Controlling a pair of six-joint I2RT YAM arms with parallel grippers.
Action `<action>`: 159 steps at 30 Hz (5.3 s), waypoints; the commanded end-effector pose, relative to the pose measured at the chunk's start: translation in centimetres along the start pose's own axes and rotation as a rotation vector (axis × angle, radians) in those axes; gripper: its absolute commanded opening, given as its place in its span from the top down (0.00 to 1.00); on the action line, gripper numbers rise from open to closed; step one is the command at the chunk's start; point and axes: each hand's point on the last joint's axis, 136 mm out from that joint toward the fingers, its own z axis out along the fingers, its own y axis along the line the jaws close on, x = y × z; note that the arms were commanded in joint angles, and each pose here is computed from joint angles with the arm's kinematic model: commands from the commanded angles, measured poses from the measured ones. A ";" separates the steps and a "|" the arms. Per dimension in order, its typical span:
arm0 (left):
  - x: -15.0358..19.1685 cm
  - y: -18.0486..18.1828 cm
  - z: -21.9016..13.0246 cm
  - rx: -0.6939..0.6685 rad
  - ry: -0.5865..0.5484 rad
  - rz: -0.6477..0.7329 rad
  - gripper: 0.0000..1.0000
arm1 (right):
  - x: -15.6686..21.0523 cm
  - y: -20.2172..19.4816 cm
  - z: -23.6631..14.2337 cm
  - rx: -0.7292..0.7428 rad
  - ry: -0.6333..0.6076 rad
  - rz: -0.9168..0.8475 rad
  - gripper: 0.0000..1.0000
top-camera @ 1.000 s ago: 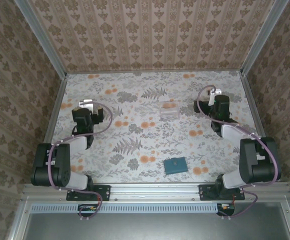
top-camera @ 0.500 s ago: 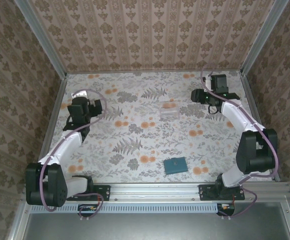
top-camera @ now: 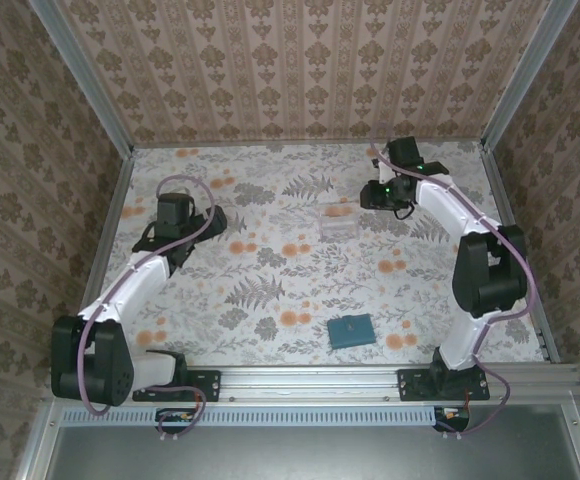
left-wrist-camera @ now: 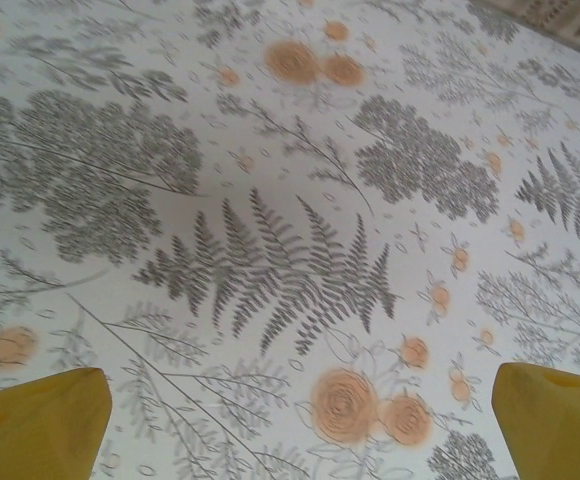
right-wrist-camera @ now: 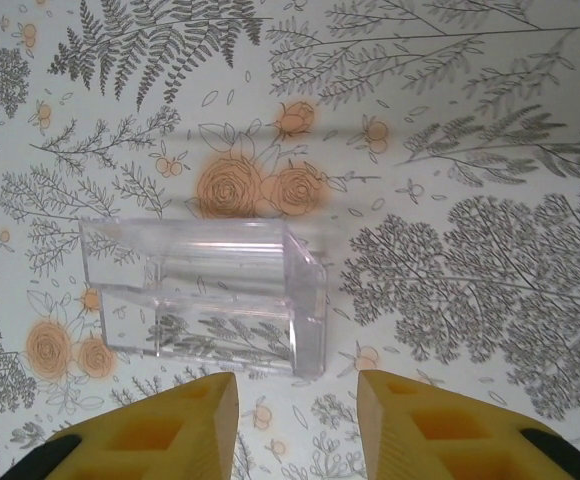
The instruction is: Take the credit cards out of the card holder
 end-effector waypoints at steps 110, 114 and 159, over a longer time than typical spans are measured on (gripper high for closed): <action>2.5 -1.2 2.7 0.044 0.192 0.042 0.00 | 30.0 6.7 -5.4 0.293 0.366 1.496 0.00; 2.8 -1.2 2.8 0.048 0.199 0.035 0.00 | 31.4 7.3 -3.8 0.285 0.389 1.536 0.00; 2.8 -1.3 3.6 0.060 0.244 0.032 0.00 | 25.8 6.6 0.5 0.286 0.419 0.685 0.31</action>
